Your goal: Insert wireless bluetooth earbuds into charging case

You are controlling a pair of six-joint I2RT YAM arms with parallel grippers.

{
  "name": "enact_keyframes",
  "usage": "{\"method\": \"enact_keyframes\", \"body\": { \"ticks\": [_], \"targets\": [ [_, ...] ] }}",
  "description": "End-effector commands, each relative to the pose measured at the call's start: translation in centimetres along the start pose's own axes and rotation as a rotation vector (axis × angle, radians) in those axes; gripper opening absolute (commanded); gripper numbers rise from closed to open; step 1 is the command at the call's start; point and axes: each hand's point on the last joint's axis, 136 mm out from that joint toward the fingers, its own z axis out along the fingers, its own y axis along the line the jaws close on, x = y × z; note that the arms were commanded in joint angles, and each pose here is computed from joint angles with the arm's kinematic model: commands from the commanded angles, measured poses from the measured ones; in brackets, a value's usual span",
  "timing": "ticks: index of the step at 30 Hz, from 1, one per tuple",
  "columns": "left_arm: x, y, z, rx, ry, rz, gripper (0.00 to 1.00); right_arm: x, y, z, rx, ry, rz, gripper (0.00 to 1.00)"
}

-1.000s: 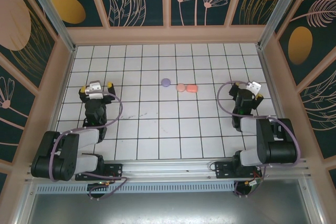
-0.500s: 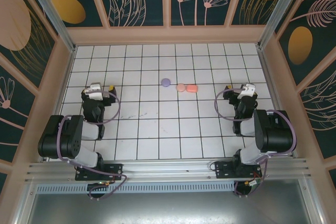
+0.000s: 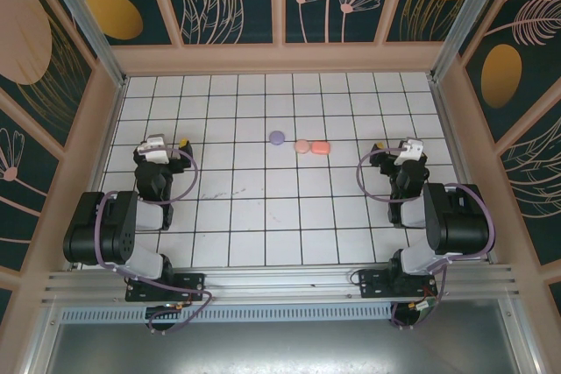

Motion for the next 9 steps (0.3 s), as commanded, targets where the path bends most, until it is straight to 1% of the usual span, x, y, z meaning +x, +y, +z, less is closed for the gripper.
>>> {"method": "enact_keyframes", "body": {
  "ticks": [1, 7, 9],
  "targets": [
    [-0.21, -0.13, 0.05, 0.011, -0.007, -0.017, 0.99, -1.69, 0.79, 0.29, -0.036, -0.059, -0.005, 0.99],
    [-0.22, -0.15, 0.01, 0.012, -0.008, -0.018, 0.99, -1.65, 0.71, 0.49, -0.046, -0.05, -0.006, 0.99],
    [-0.28, -0.15, 0.01, 0.013, -0.01, -0.017, 0.99, -1.61, 1.15, 0.41, -0.071, -0.05, -0.008, 0.99]
  ]
}}
